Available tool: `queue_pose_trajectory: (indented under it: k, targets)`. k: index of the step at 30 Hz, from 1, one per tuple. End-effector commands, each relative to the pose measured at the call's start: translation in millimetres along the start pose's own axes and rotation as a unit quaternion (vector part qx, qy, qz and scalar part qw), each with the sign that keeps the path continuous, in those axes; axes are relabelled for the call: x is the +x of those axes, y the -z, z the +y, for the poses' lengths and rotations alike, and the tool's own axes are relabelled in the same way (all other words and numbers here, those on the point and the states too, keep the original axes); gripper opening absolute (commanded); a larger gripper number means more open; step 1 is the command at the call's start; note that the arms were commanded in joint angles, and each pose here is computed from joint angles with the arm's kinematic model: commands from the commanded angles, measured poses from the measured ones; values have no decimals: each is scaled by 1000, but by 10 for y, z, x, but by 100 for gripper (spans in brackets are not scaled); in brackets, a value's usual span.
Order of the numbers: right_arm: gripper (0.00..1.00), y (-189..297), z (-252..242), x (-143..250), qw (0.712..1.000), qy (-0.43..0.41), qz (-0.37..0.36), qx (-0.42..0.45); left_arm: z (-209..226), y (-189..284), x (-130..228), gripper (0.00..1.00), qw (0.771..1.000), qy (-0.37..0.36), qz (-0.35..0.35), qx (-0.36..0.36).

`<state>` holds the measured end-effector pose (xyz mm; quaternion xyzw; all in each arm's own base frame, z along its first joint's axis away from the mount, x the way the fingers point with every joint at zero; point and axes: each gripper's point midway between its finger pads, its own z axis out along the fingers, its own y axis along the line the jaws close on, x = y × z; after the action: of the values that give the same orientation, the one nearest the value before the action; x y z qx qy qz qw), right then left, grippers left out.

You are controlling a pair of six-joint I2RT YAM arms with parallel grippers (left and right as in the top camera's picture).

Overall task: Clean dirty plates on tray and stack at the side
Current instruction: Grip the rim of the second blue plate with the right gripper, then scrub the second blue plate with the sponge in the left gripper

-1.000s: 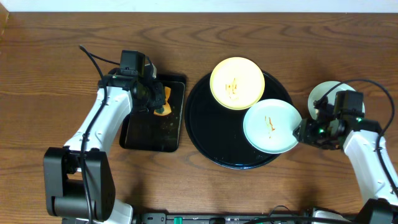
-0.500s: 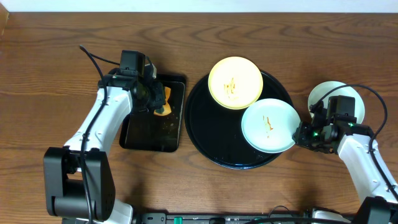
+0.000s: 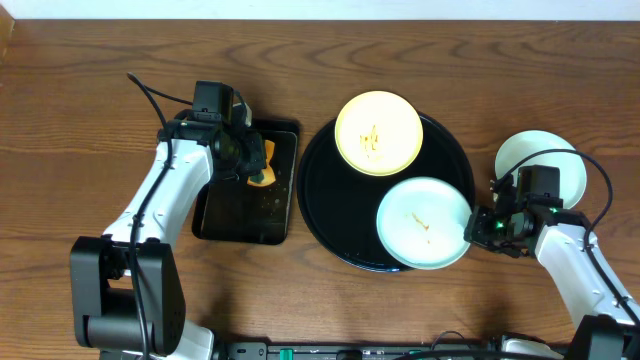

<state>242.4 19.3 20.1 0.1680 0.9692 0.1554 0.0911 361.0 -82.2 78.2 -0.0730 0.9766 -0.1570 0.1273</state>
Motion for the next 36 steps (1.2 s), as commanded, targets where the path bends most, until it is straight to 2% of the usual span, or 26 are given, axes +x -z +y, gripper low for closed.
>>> queue_pose_trajectory:
  k: [1, 11, 25, 30, 36]
  targets:
    - [1, 21, 9, 23, 1000, -2, -2, 2, -124, 50, 29, 8, 1000, -21, -2, 13]
    - [1, 213, 373, -65, 997, 51, -51, -29, -702, -70, 337, 8, 994, -104, 23, 36]
    - [1, -72, 661, 201, 997, 74, -18, 11, -1848, -181, 1149, 7, 965, -236, 47, 102]
    - [1, -174, 662, 248, 997, 69, -2, 17, -2109, -218, 1424, 8, 957, -259, 56, 119]
    - [1, -199, 654, 249, 997, 69, 0, 19, -2221, -425, 1639, 7, 965, -221, 81, 117]
